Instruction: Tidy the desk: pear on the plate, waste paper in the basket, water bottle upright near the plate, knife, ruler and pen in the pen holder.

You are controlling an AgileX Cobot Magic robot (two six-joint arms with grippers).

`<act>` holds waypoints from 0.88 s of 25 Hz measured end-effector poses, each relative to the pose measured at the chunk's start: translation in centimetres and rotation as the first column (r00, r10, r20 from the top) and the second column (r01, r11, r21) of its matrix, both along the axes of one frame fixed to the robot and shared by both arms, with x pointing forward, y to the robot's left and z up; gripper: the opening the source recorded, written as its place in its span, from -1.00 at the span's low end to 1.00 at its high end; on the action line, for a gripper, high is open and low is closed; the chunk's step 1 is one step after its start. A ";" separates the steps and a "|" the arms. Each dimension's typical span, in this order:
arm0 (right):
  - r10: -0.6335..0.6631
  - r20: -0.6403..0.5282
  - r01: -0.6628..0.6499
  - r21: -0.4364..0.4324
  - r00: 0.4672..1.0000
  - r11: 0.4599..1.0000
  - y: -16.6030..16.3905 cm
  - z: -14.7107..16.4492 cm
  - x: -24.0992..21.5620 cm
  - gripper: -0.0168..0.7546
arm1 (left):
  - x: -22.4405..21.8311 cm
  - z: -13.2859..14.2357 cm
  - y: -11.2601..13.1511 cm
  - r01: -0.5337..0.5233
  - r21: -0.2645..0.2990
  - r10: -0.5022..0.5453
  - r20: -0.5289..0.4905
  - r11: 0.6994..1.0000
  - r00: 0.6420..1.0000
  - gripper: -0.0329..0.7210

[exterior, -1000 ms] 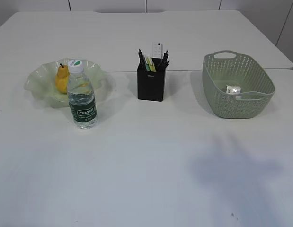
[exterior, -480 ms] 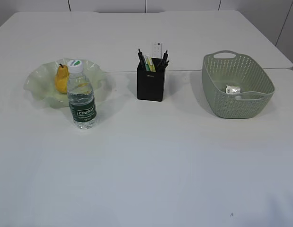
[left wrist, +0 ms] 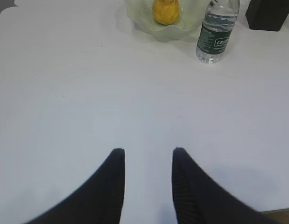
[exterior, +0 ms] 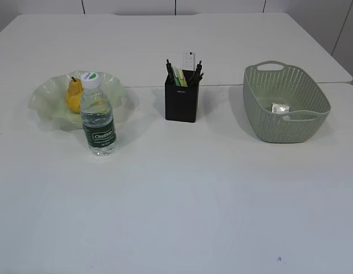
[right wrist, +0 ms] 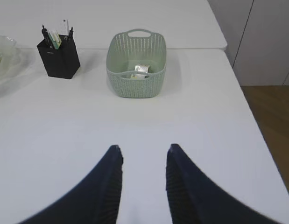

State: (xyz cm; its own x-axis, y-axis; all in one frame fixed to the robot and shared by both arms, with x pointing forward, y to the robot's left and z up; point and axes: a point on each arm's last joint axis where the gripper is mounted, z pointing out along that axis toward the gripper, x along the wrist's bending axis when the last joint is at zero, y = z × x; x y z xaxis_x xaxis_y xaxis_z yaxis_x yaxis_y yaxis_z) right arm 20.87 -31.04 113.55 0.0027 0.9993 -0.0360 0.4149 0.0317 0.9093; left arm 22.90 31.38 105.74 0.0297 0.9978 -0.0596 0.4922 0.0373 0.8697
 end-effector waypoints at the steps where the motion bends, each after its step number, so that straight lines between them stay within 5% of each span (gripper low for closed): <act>1: -0.003 -0.007 0.003 0.013 1.000 1.000 0.2 -0.5 0.0 -0.32 | 0.0 0.0 0.0 0.000 0.000 0.000 0.000 1.000 1.000 -0.28; 7: 0.014 -0.068 -0.010 0.054 0.998 0.998 0.9 -3.5 0.3 -0.32 | 0.0 0.0 0.0 0.000 0.000 0.000 0.000 1.000 1.000 -0.28; 22: 0.103 -0.190 -0.113 -0.039 0.976 0.993 1.3 -7.6 2.3 -0.32 | 0.0 0.0 0.0 0.000 0.000 0.000 0.000 1.000 1.000 -0.28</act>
State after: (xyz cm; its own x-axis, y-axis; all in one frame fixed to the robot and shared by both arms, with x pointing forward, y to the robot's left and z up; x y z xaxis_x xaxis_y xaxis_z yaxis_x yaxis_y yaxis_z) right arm 23.21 -29.70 105.97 -0.1165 0.9904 -0.0746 0.5693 0.1281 0.8121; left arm 22.90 31.38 105.74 0.0297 0.9978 -0.0596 0.4922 0.0373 0.8697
